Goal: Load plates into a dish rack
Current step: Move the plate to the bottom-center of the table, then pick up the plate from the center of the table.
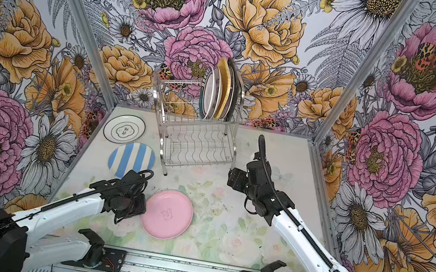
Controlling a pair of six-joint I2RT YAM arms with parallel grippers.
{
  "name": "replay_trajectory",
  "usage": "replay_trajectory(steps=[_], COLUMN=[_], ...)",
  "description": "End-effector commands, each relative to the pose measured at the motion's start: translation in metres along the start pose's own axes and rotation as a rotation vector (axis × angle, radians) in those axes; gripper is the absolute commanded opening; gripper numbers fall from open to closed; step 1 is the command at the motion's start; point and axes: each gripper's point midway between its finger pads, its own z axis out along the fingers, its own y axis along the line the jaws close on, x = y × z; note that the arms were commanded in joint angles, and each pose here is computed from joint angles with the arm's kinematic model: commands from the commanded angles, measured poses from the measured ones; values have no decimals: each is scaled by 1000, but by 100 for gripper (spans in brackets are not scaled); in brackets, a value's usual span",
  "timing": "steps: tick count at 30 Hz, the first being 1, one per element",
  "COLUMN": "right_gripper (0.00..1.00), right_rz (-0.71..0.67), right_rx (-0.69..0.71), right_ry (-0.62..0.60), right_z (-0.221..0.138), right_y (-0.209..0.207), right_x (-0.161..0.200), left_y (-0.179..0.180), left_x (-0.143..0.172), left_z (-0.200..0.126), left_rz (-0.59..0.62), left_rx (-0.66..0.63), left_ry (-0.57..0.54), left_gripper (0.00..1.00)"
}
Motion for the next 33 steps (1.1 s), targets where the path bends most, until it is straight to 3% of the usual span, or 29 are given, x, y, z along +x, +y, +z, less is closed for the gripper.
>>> replay_trajectory(steps=[1,20,33], right_gripper=[79,79,79], right_rz=[14,14,11], right_rx=[-21,-32,-125], right_ry=[-18,1,94], right_z=[1,7,22], right_y=[4,7,25], right_x=[-6,-4,11], left_y=[-6,-19,-51], left_x=[0,-1,-24], left_z=[3,4,-45], left_rz=[33,66,169], left_rx=[30,73,250], left_ry=[-8,-15,-185], left_gripper=[32,1,0])
